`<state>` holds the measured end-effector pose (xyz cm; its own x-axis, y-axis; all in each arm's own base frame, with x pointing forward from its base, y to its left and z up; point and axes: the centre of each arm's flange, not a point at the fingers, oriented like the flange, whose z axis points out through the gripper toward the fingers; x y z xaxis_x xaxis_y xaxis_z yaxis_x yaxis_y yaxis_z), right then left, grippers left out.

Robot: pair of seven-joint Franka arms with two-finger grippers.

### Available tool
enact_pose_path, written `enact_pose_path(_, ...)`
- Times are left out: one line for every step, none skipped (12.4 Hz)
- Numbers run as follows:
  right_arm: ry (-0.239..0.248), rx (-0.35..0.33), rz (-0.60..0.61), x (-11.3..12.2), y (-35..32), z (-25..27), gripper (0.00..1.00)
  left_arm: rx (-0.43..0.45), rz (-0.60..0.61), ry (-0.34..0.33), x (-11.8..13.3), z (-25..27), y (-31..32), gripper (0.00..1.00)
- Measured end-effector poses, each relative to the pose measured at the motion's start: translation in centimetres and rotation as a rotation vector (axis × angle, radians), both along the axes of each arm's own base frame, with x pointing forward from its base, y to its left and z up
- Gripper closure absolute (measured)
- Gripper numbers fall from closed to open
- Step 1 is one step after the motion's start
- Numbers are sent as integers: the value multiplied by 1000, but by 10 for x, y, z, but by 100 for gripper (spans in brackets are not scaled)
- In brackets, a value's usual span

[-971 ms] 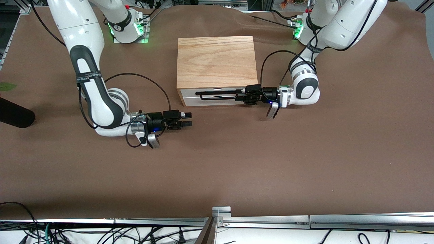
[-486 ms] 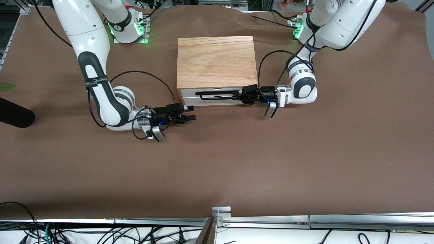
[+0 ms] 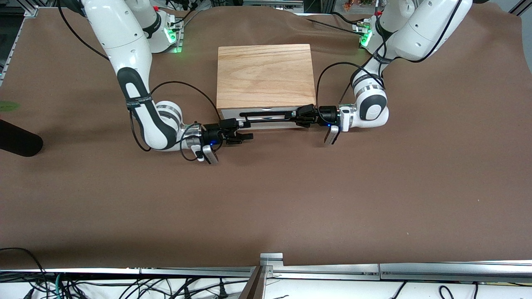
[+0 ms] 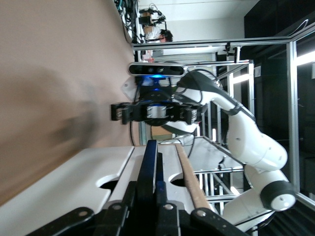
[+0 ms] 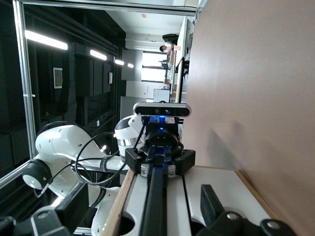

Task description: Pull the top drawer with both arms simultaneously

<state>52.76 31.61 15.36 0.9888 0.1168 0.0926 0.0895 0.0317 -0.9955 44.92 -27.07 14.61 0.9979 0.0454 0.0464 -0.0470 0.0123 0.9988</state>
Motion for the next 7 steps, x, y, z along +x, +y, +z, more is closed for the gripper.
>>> enact_pose_path(0,-2,0,-3,-1,-3,0,0,0,2,0,0,0,81)
enact_pose_path(3,-3,1,-7,-2,-6,0,0,0,2,0,0,0,81)
enact_pose_path(3,0,3,-11,-4,-10,0,0,0,2,0,0,0,81)
enact_pose_path(2,8,9,-16,-5,-13,0,0,0,2,0,0,0,81)
enact_pose_path(4,14,12,-21,-6,-15,0,0,0,2,0,0,0,81)
enact_pose_path(6,16,14,-24,-7,-18,0,0,0,2,0,0,0,81)
enact_pose_path(7,16,14,-26,-8,-19,1,0,0,2,0,0,0,81)
